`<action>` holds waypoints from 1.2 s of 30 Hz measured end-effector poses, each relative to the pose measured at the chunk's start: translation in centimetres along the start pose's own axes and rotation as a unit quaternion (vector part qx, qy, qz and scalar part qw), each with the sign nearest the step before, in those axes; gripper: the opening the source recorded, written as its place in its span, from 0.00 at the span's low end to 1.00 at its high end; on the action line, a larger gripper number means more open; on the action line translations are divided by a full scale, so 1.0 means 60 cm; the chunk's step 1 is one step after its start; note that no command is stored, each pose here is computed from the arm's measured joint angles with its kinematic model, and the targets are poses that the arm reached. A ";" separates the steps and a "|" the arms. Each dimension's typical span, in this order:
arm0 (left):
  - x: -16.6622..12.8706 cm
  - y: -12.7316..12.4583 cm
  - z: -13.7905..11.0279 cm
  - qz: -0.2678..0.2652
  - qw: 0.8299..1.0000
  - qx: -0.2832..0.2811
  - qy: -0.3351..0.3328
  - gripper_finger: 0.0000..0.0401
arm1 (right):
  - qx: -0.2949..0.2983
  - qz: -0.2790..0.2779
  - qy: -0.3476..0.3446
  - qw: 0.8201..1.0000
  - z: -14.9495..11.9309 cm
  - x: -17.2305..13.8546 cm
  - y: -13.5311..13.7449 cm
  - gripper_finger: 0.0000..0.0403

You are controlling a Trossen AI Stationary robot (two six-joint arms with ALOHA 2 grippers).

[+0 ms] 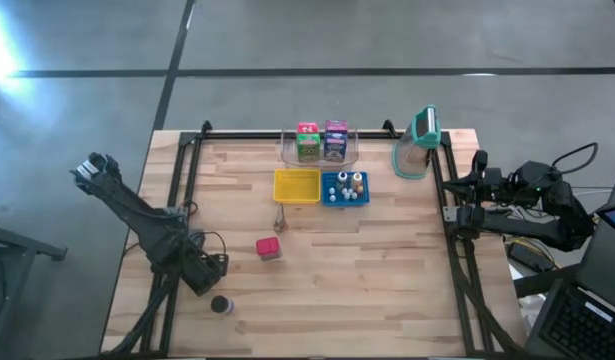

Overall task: Pick & Place Kitchen Items
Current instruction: Put the yellow cereal box into the transparent bin

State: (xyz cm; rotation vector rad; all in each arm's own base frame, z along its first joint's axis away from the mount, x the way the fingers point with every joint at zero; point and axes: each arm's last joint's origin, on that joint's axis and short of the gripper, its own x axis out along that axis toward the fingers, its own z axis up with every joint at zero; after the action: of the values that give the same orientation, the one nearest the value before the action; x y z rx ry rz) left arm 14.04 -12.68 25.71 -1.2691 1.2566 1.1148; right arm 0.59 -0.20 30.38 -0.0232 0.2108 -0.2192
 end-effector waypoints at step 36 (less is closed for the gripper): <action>0.102 0.014 0.015 0.010 1.000 0.022 0.014 0.73 | 0.000 0.000 0.000 1.000 0.000 0.000 0.000 0.02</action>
State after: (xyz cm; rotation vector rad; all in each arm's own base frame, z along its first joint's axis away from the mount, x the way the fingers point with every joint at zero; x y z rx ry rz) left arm 13.46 -12.33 19.48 -1.2443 1.3111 1.0813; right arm 0.60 -0.20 30.38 -0.0232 0.2111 -0.2191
